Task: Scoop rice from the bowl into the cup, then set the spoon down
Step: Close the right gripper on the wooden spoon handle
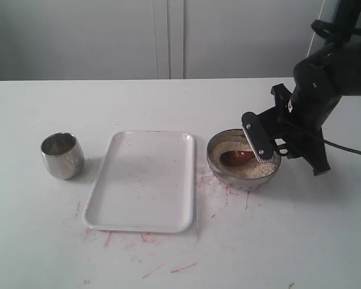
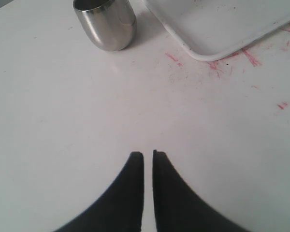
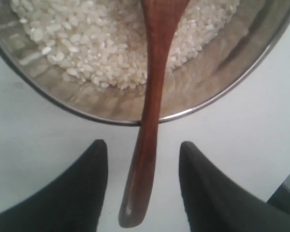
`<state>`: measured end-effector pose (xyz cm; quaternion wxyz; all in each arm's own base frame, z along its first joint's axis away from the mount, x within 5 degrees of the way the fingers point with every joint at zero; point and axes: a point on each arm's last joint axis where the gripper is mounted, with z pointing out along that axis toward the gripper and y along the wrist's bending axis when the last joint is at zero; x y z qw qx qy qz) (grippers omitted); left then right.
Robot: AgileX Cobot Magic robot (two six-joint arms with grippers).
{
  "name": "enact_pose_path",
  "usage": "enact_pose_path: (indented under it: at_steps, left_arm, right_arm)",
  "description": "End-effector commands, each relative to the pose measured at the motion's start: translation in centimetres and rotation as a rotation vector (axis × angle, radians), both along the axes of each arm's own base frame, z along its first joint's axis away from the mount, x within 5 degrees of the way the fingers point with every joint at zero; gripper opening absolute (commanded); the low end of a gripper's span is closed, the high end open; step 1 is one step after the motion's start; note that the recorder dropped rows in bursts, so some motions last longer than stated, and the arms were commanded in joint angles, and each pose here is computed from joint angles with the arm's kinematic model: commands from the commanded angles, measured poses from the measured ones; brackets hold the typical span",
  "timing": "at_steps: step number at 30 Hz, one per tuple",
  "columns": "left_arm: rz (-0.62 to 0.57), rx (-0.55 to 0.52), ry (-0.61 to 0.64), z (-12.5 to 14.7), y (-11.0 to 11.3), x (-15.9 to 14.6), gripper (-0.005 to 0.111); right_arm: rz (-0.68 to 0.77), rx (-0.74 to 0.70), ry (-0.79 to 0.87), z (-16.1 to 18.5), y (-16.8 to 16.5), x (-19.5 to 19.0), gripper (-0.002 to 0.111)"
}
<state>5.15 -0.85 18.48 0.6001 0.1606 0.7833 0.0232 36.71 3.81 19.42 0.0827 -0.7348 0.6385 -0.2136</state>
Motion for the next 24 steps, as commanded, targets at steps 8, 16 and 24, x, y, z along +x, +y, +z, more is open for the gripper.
enact_pose_path:
  at_steps: [8, 16, 24]
  left_arm:
    - [0.0, 0.001, 0.04, -0.6, 0.0, -0.1, 0.014]
    - [0.0, 0.001, 0.04, -0.6, 0.0, -0.1, 0.014]
    - [0.0, 0.001, 0.04, -0.6, 0.0, -0.1, 0.014]
  right_arm:
    - [0.027, -0.016, -0.038, -0.1, -0.3, 0.5, 0.044]
    - [0.021, -0.014, -0.026, -0.6, -0.3, 0.6, 0.04]
    - [0.021, -0.017, -0.007, -1.4, -0.2, 0.7, 0.04]
